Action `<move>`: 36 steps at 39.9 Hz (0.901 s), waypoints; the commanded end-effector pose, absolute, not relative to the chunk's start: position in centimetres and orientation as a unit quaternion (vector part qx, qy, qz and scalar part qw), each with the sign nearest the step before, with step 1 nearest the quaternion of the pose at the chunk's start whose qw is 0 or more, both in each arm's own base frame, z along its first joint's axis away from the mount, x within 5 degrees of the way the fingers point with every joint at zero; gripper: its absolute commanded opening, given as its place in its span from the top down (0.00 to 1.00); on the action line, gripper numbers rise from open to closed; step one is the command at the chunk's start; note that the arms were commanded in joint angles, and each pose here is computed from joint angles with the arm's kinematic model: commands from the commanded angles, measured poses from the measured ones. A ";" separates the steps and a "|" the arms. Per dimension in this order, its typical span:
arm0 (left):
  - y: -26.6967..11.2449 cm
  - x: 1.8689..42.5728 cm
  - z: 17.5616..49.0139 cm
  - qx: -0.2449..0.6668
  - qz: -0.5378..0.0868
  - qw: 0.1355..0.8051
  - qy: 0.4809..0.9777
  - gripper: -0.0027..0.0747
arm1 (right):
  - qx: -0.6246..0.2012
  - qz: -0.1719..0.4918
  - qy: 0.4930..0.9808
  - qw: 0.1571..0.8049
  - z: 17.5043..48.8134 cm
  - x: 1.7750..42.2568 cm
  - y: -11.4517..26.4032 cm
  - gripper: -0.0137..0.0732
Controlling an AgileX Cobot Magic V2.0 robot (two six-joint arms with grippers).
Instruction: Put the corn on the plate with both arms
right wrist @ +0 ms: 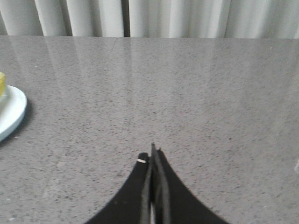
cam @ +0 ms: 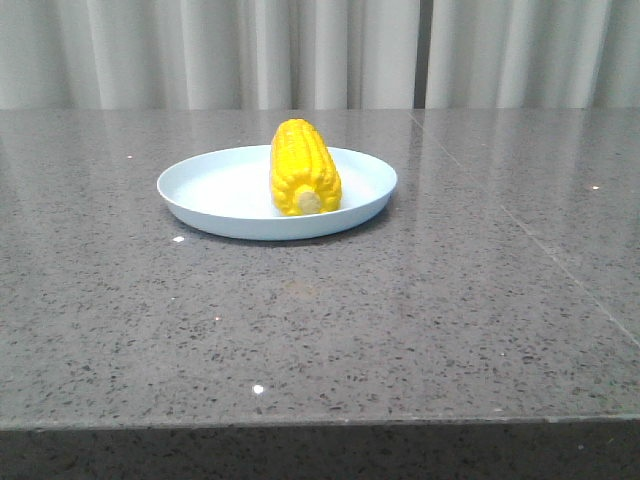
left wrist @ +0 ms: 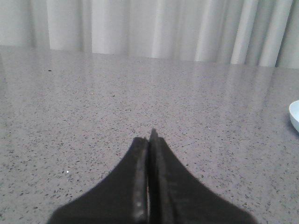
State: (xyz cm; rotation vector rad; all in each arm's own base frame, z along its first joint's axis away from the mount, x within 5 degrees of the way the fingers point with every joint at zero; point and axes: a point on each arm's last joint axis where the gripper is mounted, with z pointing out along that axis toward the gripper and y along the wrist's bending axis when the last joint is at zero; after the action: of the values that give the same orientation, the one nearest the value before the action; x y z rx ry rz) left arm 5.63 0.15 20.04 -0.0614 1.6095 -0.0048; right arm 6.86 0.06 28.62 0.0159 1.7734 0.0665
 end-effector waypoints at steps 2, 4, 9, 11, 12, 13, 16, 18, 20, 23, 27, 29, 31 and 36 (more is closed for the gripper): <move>0.2 5.5 20.9 -0.032 -0.001 0.731 0.682 0.99 | -0.026 0.006 0.735 0.677 29.4 7.0 0.1 0.91; 0.2 5.5 20.9 -0.032 -0.001 0.731 0.682 0.99 | -0.033 0.007 0.727 0.685 28.7 6.9 0.3 0.91; 0.2 5.5 20.9 -0.032 -0.001 0.731 0.682 0.99 | -0.036 0.008 0.710 0.703 26.4 6.7 0.4 0.91; 0.2 5.5 20.9 -0.032 -0.001 0.731 0.682 0.99 | -0.030 0.010 0.707 0.706 25.4 6.5 0.4 0.91; 0.2 5.5 20.9 -0.032 -0.001 0.731 0.682 0.99 | -0.025 0.013 0.710 0.704 24.7 6.5 0.4 0.91; 0.2 5.5 20.9 -0.032 -0.001 0.731 0.682 0.99 | -0.022 0.013 0.711 0.703 24.2 6.4 0.3 0.91; 0.2 5.5 20.9 -0.032 -0.001 0.731 0.682 0.99 | -0.007 0.021 0.721 0.693 22.3 6.3 0.3 0.91; 0.2 5.5 20.9 -0.032 -0.001 0.731 0.682 0.99 | -0.002 0.023 0.724 0.690 21.3 6.1 0.2 0.91; 0.2 5.5 20.9 -0.032 -0.001 0.731 0.682 0.99 | 0.003 0.023 0.724 0.689 20.6 6.0 0.2 0.91; 0.2 5.5 20.9 -0.032 -0.001 0.731 0.682 0.99 | 0.007 0.020 0.721 0.693 19.6 5.8 0.1 0.91; 0.2 5.5 20.9 -0.032 -0.001 0.731 0.682 0.99 | 0.009 0.018 0.721 0.693 19.5 5.5 0.1 0.91; 0.2 5.5 20.9 -0.032 -0.001 0.731 0.682 0.99 | 0.009 0.018 0.721 0.692 19.5 5.5 0.1 0.91; 0.2 5.5 20.9 -0.032 -0.001 0.731 0.682 0.99 | 0.009 0.018 0.720 0.693 19.5 5.5 0.1 0.91; 0.2 5.5 20.9 -0.032 -0.001 0.731 0.682 0.99 | 0.009 0.018 0.721 0.693 19.5 5.5 0.1 0.91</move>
State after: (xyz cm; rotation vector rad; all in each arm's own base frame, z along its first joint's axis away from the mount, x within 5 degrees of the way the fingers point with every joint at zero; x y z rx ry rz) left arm 5.63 0.15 20.06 -0.0615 1.6072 -0.0046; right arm 5.60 0.20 18.64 0.0214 1.7029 0.0558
